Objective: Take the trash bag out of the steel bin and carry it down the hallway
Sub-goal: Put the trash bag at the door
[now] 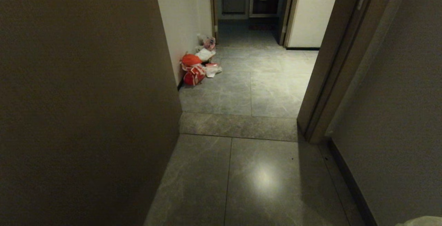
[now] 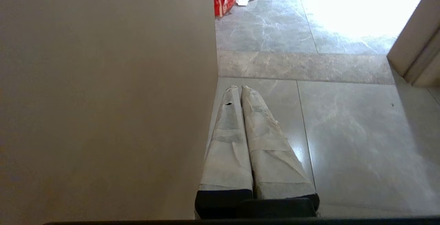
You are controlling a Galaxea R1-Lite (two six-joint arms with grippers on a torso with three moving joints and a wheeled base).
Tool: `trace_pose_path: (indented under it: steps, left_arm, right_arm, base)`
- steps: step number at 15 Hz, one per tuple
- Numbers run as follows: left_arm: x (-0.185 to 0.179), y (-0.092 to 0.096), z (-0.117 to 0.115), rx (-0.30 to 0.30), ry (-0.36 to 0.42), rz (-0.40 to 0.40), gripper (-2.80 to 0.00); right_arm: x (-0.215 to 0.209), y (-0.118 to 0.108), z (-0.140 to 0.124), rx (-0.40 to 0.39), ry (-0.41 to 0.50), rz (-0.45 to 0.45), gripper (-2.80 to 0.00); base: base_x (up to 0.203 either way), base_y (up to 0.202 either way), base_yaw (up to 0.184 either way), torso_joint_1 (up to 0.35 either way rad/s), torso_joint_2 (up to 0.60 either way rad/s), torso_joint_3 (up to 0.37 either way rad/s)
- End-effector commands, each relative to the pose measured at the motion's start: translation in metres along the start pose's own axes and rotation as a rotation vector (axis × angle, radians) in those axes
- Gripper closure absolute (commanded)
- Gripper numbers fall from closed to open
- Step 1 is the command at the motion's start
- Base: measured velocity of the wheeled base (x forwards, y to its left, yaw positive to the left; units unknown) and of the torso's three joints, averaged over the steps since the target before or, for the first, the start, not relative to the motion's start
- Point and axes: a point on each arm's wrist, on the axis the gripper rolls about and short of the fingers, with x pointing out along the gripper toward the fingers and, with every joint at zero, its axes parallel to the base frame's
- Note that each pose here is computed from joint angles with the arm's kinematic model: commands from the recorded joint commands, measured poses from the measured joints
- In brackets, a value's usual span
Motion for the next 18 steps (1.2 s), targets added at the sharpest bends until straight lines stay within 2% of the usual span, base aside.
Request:
trace_pose_path:
  steps: [1,18]
  left_arm:
    - [0.0001,0.0,-0.0001,0.0,0.001,0.001,0.0]
    - [0.0001,0.0,-0.0001,0.0,0.002,0.001,0.0]
  right_arm:
    - [0.0015,0.0,-0.0068,0.0,0.023,0.001,0.0]
    - [0.0015,0.0,-0.0068,0.0,0.023,0.001,0.0]
  base:
    - [0.191,0.0,0.002,0.003,0.0,0.002]
    - [0.193,0.0,0.001,0.003,0.0,0.002]
